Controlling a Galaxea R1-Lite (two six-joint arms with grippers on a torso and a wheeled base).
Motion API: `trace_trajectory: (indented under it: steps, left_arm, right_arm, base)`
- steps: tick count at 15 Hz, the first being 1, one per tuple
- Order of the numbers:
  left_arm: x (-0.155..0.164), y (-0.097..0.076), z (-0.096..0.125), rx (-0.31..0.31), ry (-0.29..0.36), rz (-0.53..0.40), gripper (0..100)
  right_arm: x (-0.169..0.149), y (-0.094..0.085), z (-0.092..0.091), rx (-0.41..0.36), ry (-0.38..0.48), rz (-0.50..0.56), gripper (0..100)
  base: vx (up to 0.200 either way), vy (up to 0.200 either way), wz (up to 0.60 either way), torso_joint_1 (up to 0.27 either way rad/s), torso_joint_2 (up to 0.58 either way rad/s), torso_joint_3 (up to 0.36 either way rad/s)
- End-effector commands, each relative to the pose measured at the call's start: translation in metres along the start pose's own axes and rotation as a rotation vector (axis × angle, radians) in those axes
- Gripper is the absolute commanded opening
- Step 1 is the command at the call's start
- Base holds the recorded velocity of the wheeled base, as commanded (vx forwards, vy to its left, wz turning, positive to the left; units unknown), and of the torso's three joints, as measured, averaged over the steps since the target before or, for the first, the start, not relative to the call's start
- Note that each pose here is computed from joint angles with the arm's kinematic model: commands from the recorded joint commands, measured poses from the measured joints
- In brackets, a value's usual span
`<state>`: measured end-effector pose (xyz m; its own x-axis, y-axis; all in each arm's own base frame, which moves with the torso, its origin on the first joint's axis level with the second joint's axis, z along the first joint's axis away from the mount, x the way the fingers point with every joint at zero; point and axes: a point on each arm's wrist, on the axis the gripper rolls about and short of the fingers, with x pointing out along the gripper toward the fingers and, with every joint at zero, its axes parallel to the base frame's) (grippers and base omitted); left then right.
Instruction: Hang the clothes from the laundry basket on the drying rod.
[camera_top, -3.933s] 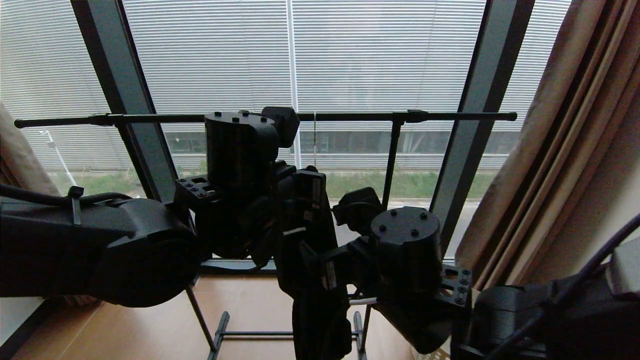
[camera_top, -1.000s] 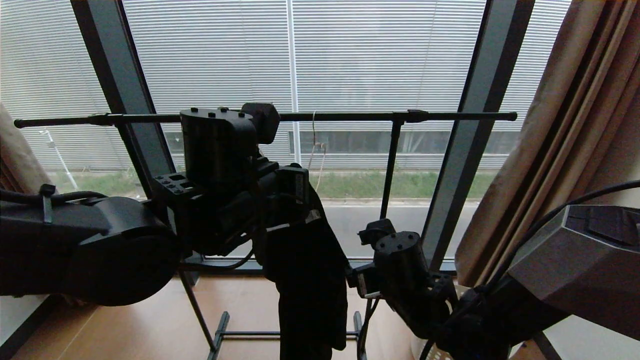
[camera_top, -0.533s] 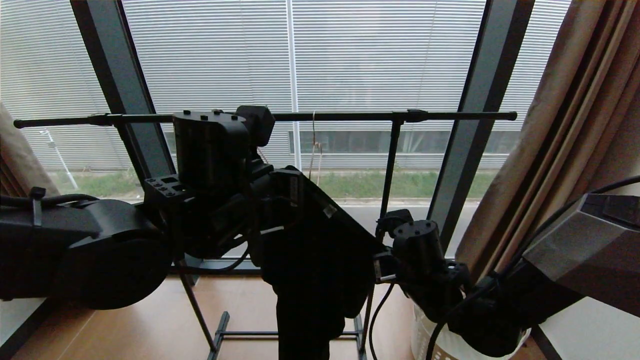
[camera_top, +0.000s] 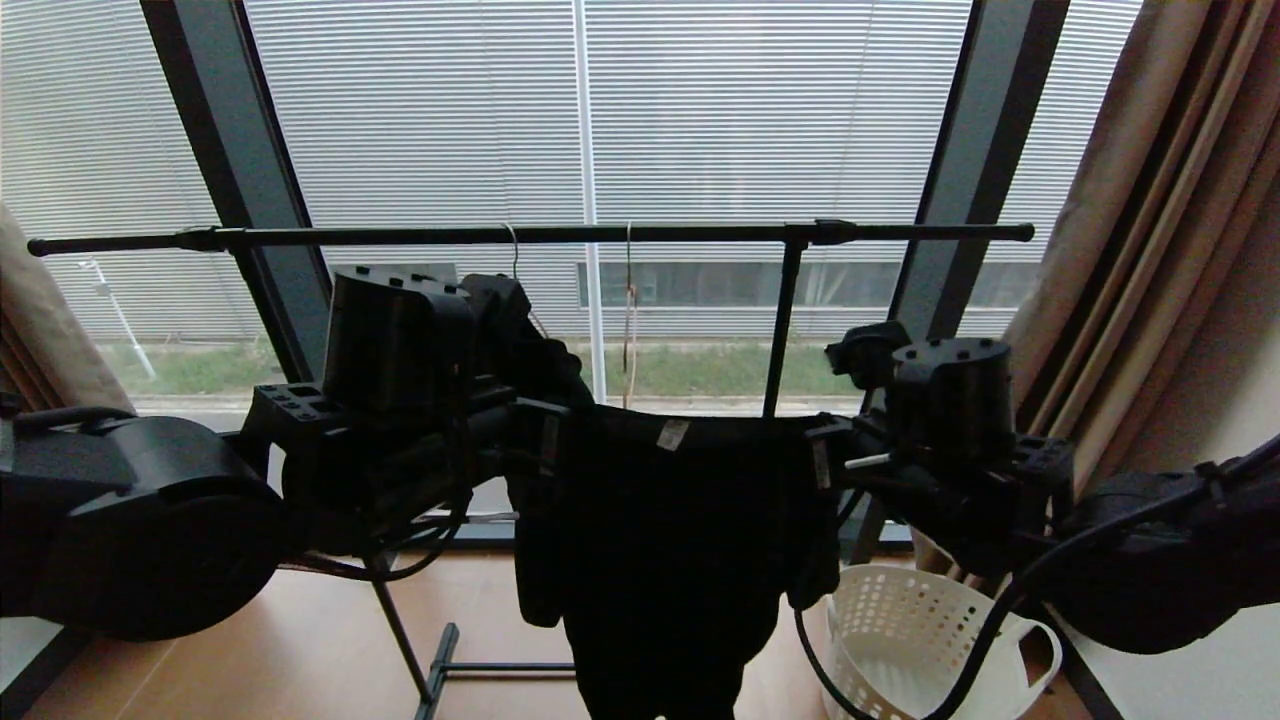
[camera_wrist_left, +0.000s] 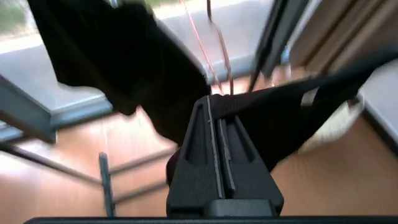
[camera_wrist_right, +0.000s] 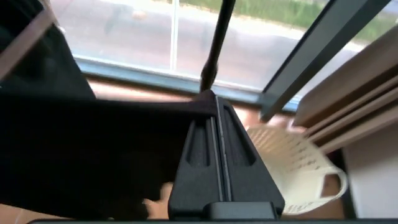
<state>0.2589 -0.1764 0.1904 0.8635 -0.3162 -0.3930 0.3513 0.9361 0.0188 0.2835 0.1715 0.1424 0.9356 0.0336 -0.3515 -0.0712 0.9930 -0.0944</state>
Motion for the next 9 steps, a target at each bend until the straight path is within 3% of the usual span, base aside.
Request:
trace_trajectory:
  steps: [1,6,9]
  left_arm:
    - [-0.008,0.002,0.002,0.003,0.016,-0.008,0]
    - [-0.021,0.011,0.011,-0.004,0.051,-0.075,0]
    - [-0.032,0.018,0.013,-0.034,0.039,-0.095,0]
  right_arm:
    - [-0.029,-0.006,0.037,-0.013,-0.081,0.021,0]
    - [-0.065,0.011,0.071,-0.212,-0.062,0.062,0]
    - [-0.073,0.011,0.077,-0.217,-0.065,0.057,0]
  base:
    - [0.0,0.0,0.0,0.0,0.0,0.0]
    - [0.0,0.0,0.0,0.0,0.0,0.0]
    - [0.0,0.0,0.0,0.0,0.0,0.0]
